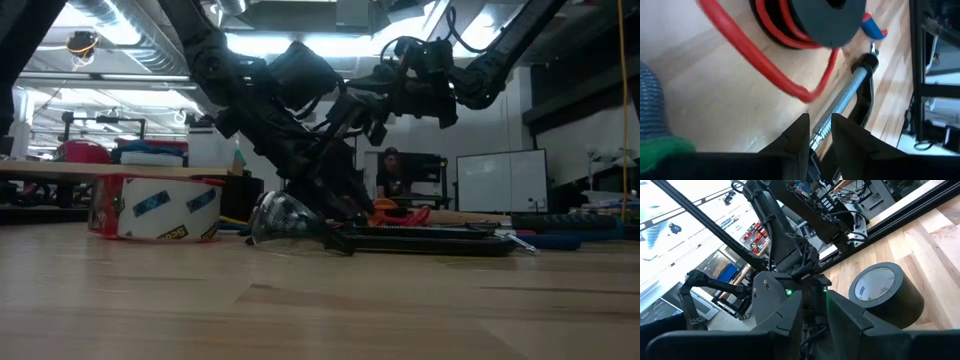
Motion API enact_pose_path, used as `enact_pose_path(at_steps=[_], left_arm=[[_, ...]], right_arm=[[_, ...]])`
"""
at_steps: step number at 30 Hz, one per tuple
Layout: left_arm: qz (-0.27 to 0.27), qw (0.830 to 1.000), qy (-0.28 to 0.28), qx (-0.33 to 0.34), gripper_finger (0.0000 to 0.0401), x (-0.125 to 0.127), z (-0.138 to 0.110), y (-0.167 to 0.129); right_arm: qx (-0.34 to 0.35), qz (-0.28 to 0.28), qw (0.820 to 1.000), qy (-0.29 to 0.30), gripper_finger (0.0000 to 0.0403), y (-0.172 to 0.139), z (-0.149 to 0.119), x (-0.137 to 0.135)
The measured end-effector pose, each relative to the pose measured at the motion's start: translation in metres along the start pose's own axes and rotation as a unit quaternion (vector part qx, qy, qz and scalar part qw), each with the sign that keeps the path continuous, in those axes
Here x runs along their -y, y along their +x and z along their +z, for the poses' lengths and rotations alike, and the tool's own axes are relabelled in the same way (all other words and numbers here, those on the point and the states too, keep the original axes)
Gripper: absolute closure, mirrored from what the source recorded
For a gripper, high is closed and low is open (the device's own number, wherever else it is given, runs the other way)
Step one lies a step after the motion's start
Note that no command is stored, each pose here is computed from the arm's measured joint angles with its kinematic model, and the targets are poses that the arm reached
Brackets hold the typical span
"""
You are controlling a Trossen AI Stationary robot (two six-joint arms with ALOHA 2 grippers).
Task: Coil cords
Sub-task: Return to Home Position
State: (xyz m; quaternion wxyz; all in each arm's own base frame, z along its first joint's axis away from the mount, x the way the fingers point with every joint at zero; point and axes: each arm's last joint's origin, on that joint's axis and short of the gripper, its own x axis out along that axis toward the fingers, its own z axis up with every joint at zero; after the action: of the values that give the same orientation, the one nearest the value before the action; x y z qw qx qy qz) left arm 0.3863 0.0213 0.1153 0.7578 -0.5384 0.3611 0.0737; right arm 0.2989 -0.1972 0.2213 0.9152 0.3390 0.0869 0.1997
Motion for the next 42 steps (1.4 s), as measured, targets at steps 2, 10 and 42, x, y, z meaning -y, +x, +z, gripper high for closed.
enact_pose_path(at_steps=[2, 10, 42], left_arm=[[-0.004, 1.0, 0.021, 0.002, 0.0329, 0.005, 0.0, -0.006], [-0.048, 0.981, 0.157, 0.1, 0.0329, 0.052, 0.009, -0.056], [0.054, 0.858, 0.411, 0.303, 0.0329, 0.059, -0.101, -0.372]], right_arm=[[0.001, 0.0, 1.0, -0.001, 0.0313, 0.0, 0.001, -0.001], [0.016, 0.016, 0.999, -0.044, 0.0313, -0.007, 0.017, -0.03], [0.139, -0.076, 0.957, -0.244, 0.0313, -0.128, 0.017, -0.262]])
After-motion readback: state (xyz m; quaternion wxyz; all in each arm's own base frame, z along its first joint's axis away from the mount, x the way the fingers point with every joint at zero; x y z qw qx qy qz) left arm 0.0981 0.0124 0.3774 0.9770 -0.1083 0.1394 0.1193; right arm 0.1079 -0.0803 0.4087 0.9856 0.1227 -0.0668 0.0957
